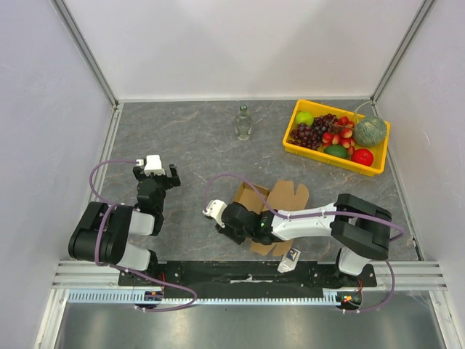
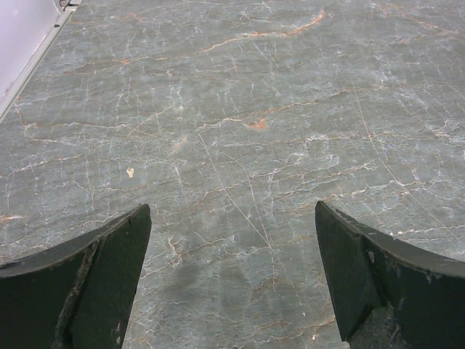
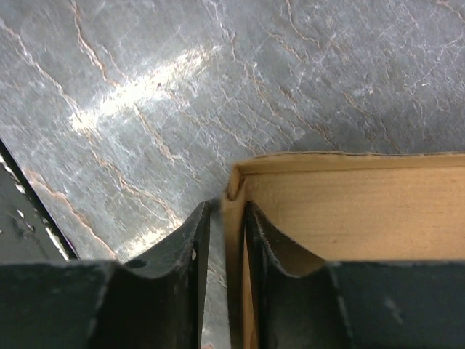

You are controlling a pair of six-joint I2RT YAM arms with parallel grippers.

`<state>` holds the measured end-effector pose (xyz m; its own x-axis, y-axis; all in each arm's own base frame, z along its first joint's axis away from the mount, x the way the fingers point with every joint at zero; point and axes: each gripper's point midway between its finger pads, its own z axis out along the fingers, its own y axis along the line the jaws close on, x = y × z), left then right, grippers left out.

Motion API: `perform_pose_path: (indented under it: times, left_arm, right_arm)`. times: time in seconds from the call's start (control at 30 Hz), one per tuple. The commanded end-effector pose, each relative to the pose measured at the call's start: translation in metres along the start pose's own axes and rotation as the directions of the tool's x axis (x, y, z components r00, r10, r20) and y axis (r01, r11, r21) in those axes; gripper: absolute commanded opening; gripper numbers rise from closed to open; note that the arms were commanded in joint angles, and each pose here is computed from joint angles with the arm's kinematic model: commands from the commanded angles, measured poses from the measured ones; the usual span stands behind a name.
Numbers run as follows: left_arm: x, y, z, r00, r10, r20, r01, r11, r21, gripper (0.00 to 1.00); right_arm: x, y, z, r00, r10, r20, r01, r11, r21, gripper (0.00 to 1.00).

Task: Fold the paper box

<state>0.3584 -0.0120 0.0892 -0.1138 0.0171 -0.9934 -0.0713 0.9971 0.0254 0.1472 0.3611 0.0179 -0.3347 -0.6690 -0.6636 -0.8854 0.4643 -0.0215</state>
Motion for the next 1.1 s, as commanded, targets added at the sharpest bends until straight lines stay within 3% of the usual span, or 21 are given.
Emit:
perform_pose_path:
  times: [0.0,0.47,1.07]
  left_arm:
    - [-0.021,0.005,0.006,0.997,0.002,0.074,0.0,1.0,-0.028,1.0]
    - [-0.021,0.005,0.006,0.997,0.002,0.074,0.0,1.0,-0.025,1.0]
    - [-0.021,0.005,0.006,0.997,0.003,0.073,-0.001,1.0,-0.026,1.0]
  right_arm:
    - [0.017,-0.006,-0.01,0.997,-0.028,-0.067,0.03,0.999,0.03,0.4]
    - [-0.009,-0.015,-0.028,0.999,-0.045,-0.013,0.046,0.996,0.076,0.64]
    - [-0.033,-0.032,-0.047,0.997,-0.072,0.003,0.071,0.988,0.139,0.77]
